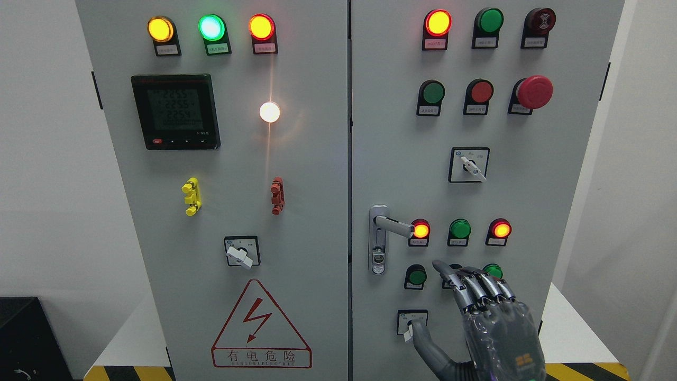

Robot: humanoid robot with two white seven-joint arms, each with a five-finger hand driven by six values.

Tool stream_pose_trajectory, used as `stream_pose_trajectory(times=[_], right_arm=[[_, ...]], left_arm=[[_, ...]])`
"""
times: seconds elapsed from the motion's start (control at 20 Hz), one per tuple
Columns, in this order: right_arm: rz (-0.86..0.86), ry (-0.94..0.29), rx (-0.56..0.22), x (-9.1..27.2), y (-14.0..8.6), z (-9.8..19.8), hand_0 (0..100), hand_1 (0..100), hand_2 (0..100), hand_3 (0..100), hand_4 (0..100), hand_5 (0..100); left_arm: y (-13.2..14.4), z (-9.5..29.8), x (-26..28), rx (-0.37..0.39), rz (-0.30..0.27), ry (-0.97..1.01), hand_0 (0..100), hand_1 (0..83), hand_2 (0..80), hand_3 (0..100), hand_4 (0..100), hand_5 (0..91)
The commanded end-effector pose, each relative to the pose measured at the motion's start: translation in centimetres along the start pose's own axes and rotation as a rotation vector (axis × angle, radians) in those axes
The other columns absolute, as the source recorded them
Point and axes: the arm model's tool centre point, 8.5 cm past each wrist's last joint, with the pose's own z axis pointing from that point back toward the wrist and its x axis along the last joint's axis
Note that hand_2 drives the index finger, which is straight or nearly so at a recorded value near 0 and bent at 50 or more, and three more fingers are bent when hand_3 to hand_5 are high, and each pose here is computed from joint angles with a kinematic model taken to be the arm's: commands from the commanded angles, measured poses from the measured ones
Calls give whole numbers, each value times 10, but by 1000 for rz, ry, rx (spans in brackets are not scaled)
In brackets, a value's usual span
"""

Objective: Release door handle
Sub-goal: 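Open the right hand's fingers and pull it away from the handle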

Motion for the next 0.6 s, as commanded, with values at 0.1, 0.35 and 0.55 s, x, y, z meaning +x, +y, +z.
stream_pose_trajectory(times=[0.1,0.35,0.55], right_arm=[[26,82,-62,-36,-25,4,463,261,0,0,0,0],[22,66,-92,-32,-29,-7,465,258,0,0,0,0],[22,59,-101,-31,-31,-12,460,265,0,0,0,0]], left_arm=[[1,0,7,4,-3,3,120,556,0,0,0,0],[1,0,7,4,-3,3,120,556,0,0,0,0],[1,0,8,4,-2,2,120,556,0,0,0,0]])
